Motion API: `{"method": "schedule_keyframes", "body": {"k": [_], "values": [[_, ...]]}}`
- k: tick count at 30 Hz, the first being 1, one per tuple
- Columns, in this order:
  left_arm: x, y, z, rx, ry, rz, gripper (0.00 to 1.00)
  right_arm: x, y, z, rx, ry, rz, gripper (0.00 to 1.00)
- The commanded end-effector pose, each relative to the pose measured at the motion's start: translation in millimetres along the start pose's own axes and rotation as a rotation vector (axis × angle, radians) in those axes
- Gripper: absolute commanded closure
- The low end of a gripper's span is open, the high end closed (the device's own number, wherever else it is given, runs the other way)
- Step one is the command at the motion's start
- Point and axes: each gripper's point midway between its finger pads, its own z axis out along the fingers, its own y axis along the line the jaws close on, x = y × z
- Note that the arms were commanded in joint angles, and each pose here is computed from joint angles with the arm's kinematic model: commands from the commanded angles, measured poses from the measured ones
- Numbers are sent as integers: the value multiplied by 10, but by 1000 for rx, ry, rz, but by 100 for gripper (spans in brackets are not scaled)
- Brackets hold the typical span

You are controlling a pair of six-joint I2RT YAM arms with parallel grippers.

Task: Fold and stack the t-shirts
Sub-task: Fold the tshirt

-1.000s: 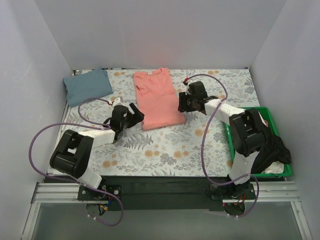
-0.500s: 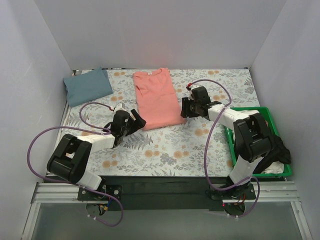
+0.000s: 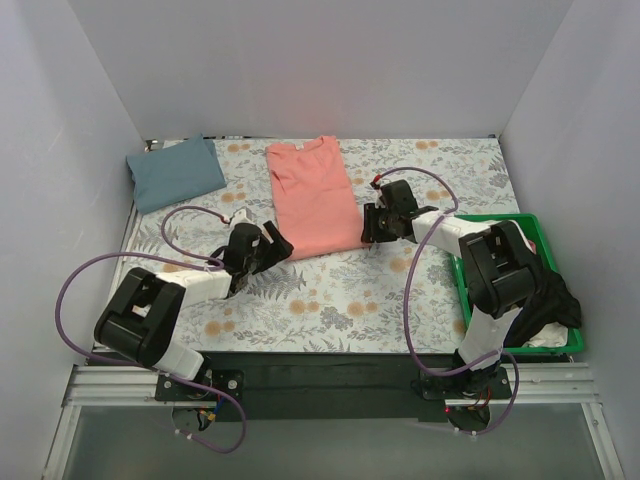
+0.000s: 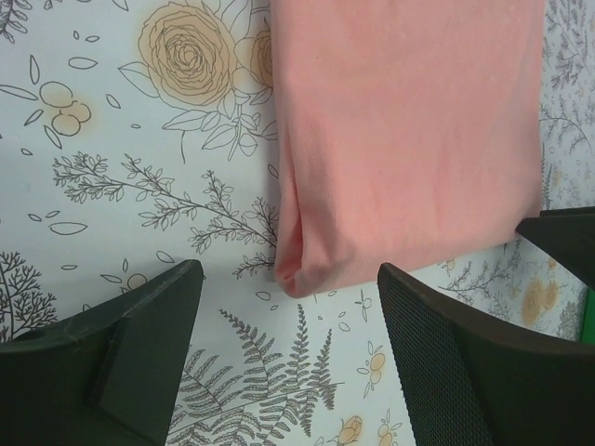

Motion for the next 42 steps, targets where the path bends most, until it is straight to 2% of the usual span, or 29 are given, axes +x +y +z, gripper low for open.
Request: {"method": "schedule_keyframes", "body": {"k": [1, 5, 11, 13, 16, 23, 29, 34, 42], "values": [[10, 48, 0, -33, -9, 14, 25, 66, 2, 50, -14, 11, 11, 54], [44, 51, 21, -48, -3, 27, 25, 203, -22, 104, -15, 47, 23, 62], [104, 42, 35, -72, 3, 52, 30, 256, -39, 123, -15, 61, 27, 88], [135, 65, 48, -92, 7, 64, 37, 258, -31, 123, -17, 62, 24, 94], [173, 63, 49, -103, 15, 76, 45, 278, -47, 136, -11, 67, 23, 96], [210, 137, 136, -150, 12, 83, 50, 333, -49, 150, -17, 81, 24, 98], [269, 102, 205, -160, 35, 104, 60, 317, -48, 132, -16, 73, 21, 98], [345, 185, 149, -196, 61, 109, 76, 305, -39, 115, -19, 68, 22, 99], [600, 344, 72, -232, 119, 99, 81, 291, -28, 94, -22, 62, 22, 99]]}}
